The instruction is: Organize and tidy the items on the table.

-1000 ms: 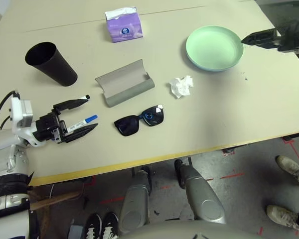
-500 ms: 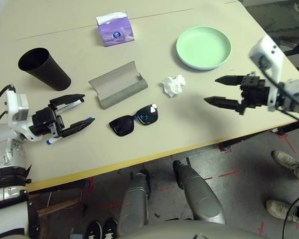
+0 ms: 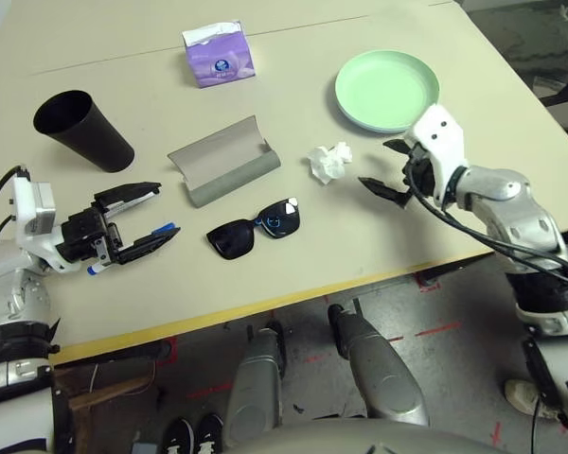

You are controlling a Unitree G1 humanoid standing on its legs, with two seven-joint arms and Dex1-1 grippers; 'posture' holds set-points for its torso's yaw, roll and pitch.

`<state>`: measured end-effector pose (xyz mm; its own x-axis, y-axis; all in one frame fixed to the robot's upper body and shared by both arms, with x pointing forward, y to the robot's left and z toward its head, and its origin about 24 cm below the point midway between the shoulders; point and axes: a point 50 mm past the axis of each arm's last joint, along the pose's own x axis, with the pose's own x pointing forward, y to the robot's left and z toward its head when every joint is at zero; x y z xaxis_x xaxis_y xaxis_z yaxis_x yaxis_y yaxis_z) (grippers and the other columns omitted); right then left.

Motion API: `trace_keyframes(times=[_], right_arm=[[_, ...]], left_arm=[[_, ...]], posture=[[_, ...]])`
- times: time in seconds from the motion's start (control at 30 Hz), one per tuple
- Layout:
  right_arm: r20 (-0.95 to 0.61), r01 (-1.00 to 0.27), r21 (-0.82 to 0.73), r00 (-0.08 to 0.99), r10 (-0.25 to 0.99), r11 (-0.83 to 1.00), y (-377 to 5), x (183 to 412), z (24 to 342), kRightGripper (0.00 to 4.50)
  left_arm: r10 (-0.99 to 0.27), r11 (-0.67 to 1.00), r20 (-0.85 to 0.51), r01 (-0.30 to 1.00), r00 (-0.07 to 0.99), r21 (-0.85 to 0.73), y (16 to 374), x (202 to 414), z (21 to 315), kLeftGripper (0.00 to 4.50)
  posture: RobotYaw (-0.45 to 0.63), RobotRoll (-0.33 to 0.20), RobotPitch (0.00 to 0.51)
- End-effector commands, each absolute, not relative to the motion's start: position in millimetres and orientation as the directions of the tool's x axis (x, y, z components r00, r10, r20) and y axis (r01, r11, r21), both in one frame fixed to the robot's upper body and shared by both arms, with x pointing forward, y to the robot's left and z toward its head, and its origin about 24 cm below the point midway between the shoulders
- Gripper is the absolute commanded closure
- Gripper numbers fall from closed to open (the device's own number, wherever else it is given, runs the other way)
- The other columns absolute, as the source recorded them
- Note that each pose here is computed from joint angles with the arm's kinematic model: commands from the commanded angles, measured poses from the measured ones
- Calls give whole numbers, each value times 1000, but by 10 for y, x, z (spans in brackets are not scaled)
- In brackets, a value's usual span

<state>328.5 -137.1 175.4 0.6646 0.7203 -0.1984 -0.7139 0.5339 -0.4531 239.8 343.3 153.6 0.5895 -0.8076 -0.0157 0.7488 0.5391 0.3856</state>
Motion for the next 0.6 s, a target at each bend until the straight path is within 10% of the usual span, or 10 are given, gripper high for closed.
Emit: trace_keyframes(times=[0.03, 0.6], right_arm=[[-207, -755, -439, 613, 762, 487, -1253, 3282, 1697, 28], [-179, -773, -453, 567, 804, 444, -990, 3397, 1635, 28]], left_arm=[[-800, 547, -21, 743, 600, 386, 3468, 2355, 1536, 0], [-795, 554, -17, 736, 607, 389, 3449, 2330, 1545, 0]], posture=[[-169, 0, 293], [-151, 0, 291]])
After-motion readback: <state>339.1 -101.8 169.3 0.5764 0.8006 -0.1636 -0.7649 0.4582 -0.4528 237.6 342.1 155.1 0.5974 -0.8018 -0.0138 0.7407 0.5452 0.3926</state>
